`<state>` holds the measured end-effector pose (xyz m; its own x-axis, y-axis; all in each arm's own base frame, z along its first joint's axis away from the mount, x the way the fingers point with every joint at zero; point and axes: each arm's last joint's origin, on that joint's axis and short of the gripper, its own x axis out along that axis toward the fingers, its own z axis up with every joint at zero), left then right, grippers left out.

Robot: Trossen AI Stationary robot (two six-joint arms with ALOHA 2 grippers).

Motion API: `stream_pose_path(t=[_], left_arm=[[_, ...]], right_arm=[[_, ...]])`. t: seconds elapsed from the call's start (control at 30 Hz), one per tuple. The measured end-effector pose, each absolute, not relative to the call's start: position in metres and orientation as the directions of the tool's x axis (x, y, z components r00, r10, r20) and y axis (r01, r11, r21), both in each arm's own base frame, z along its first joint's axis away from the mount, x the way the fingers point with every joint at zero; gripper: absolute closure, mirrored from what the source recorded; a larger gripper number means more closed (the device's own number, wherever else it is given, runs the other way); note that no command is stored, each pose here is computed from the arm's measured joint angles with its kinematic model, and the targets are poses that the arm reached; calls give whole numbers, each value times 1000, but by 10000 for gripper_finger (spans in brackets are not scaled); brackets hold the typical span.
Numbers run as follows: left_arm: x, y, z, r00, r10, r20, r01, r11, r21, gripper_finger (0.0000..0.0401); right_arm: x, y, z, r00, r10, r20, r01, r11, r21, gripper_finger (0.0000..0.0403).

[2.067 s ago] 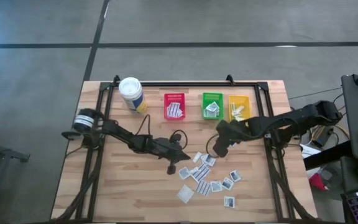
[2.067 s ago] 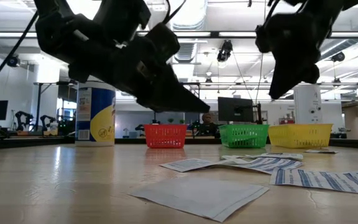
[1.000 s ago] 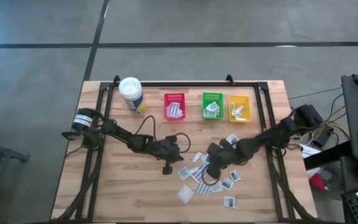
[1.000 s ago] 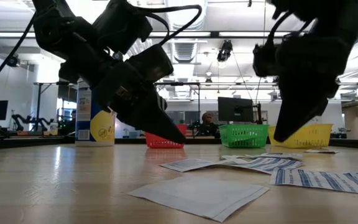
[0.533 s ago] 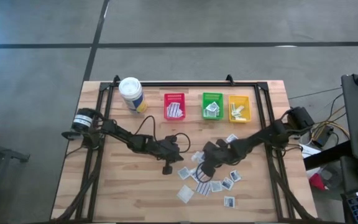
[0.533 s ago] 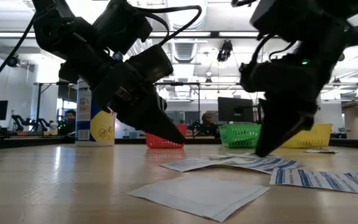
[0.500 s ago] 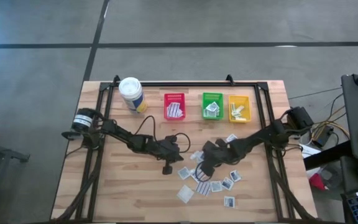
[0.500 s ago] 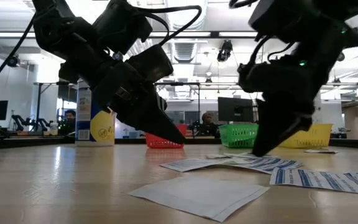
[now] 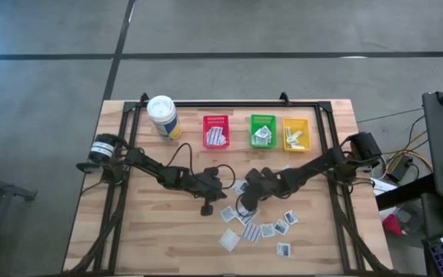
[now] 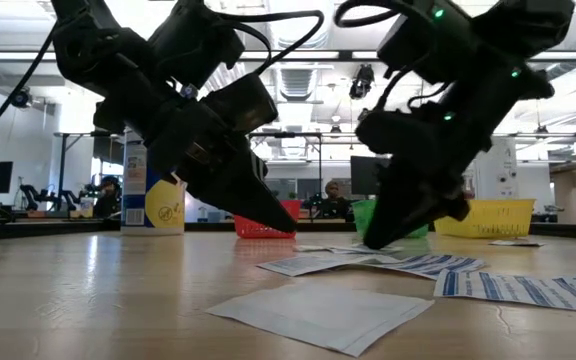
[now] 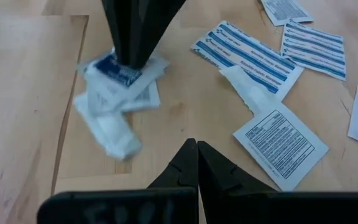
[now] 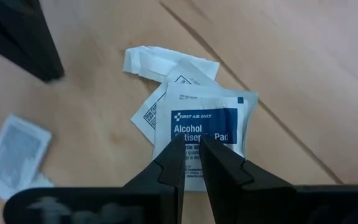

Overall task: Pick & Place First Aid Supplies
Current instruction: Put the alcohol pad in the green bin

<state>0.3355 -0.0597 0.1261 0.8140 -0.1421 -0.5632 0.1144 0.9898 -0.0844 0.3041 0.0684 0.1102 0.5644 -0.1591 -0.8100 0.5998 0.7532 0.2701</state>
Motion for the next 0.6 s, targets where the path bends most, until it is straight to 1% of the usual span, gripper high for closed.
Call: stream_pose_path(t=[0.23,0.47,0.6], left_arm=[[335,-56,126,827,-41,-561,19,999,-45,401],[338,-56,128,852,-42,-522,17,998,-53,401],[341,-57,127,870,-59,-490,36,998,-56,401]], right_arm=[[316,62,106,632,-153,-760,585,737,338,351],[320,61,109,670,-141,-728,562,737,375,351],[319,61,122,701,-135,-700,526,760,381,351]])
